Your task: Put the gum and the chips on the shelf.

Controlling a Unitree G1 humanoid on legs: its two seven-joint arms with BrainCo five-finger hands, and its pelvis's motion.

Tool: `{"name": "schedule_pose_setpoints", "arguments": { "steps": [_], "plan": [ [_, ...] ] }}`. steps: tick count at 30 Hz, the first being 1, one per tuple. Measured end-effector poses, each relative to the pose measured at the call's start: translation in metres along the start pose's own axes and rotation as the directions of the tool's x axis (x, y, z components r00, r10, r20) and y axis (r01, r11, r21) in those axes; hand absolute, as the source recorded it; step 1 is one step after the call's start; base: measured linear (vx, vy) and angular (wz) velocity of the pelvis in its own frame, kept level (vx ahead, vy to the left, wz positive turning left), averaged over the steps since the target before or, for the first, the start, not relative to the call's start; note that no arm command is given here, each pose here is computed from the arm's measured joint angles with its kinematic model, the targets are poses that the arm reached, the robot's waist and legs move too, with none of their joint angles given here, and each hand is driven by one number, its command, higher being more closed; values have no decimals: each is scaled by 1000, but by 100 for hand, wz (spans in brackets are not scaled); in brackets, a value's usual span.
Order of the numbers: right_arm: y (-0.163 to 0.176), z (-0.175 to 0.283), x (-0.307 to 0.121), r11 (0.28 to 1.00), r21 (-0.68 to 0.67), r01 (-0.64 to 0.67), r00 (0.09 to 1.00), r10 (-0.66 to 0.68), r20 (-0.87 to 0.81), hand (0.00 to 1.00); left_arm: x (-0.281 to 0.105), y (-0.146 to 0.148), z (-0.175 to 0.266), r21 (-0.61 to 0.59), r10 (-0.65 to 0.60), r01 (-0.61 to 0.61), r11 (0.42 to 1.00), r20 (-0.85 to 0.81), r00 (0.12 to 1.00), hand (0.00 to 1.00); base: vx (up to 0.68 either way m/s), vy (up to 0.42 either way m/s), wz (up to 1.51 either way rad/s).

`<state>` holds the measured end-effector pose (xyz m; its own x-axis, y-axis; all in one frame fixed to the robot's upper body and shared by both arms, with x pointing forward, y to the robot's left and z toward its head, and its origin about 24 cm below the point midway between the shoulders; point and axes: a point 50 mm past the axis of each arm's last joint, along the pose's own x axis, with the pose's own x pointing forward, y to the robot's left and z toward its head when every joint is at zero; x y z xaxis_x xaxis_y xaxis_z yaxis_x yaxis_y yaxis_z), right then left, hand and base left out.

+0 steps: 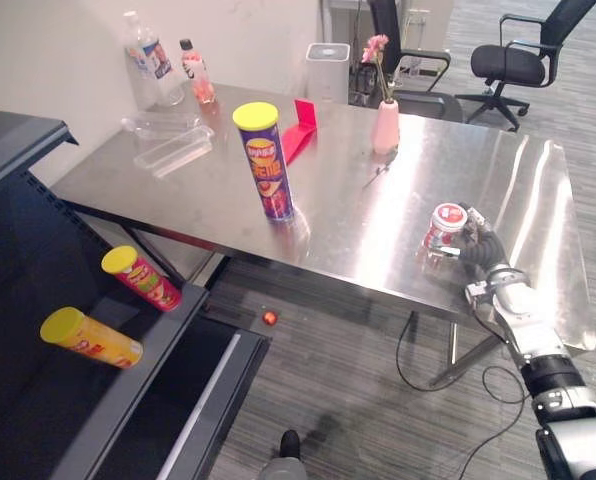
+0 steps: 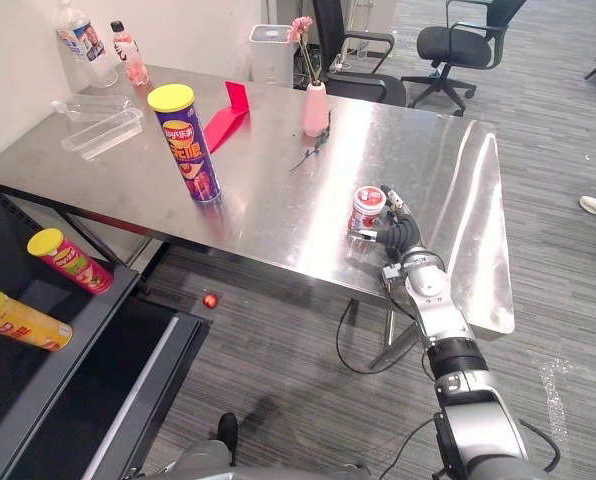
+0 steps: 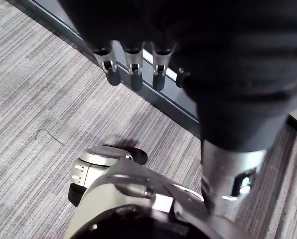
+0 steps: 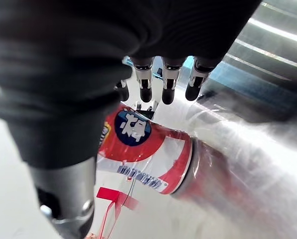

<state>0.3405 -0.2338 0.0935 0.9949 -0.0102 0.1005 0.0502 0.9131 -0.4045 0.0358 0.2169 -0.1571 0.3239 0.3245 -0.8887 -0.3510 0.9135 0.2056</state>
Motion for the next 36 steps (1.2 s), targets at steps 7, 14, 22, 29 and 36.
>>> {"name": "schedule_pose_setpoints", "arguments": {
  "steps": [7,14,22,29,36],
  "plan": [
    [-5,7,4,1000,-4,12,1000,-11,20,0,0,-1,0,3,-4,4,1000,1,1000,0,0,0,0],
    [-13,8,5,999,-16,44,999,-44,25,100,-1,-2,1,6,-8,8,1000,10,1000,0,-3,-4,5],
    [-17,14,8,998,-21,60,997,-59,44,100,-1,-2,2,5,-10,10,1000,15,1000,0,0,0,0],
    [-17,14,8,998,-22,55,998,-54,44,100,-1,-2,3,10,-12,11,1000,17,1000,0,0,0,0],
    [-17,14,8,998,-25,56,997,-55,50,100,-1,-2,4,12,-12,12,1000,12,1000,0,0,0,0]
  ]
}}
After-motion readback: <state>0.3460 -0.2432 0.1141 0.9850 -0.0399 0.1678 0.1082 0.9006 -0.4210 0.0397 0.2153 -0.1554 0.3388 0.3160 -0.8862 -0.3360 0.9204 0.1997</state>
